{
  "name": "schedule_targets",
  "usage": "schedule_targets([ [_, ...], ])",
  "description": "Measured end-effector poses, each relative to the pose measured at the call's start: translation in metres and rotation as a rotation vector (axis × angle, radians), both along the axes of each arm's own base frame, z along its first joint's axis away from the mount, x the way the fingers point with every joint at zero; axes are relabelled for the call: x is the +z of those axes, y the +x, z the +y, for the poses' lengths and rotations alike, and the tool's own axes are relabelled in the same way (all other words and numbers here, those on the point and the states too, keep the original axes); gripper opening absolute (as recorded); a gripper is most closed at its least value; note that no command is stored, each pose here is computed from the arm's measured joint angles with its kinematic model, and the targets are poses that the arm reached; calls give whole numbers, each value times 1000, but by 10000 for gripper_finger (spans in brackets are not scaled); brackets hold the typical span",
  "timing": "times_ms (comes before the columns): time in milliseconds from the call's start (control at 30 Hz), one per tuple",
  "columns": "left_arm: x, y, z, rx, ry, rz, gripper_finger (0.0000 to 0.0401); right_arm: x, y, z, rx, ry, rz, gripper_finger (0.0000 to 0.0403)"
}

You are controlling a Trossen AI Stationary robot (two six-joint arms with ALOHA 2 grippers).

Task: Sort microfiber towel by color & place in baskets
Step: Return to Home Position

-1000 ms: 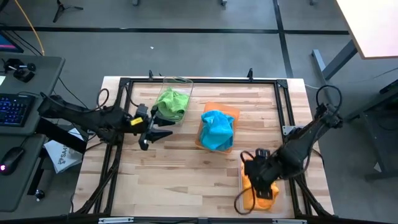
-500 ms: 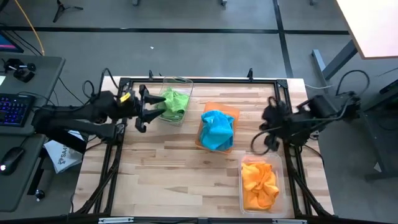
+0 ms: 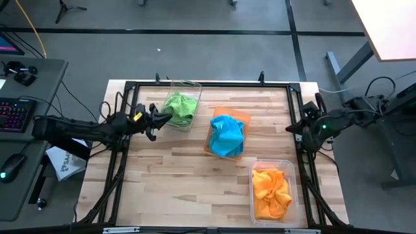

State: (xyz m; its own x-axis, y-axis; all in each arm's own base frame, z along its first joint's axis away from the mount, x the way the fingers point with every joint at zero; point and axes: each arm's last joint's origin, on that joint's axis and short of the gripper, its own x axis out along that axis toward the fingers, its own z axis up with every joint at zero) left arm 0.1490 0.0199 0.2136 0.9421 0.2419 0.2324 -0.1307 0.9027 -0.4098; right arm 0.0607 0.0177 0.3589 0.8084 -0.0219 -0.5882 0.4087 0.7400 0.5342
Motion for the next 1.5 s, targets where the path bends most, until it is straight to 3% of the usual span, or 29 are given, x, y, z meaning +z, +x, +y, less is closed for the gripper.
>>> schedule_targets([
  [133,-27,-11,-3,31,-88,-15,4,-14,-11,-6,6,12,-59,1],
  [467,-32,-10,-5,36,-141,39,1,-67,-20,-9,124,-50,-252,0],
  [600,-34,-10,-5,33,-141,55,1,-82,-13,-6,159,-165,-476,0],
  [733,-35,-10,-5,32,-141,65,1,-87,-7,-6,113,-303,-679,0],
  [933,-35,-10,-5,32,-141,66,1,-90,-8,-9,121,-429,-662,0],
  [1100,-35,-10,-5,32,-141,66,1,-113,5,-3,211,-372,-649,0],
  [1200,-35,-10,-5,32,-141,68,1,-131,17,1,236,-310,-724,0],
  [1500,-35,-10,-5,32,-141,67,1,-161,31,1,265,-347,-831,0],
])
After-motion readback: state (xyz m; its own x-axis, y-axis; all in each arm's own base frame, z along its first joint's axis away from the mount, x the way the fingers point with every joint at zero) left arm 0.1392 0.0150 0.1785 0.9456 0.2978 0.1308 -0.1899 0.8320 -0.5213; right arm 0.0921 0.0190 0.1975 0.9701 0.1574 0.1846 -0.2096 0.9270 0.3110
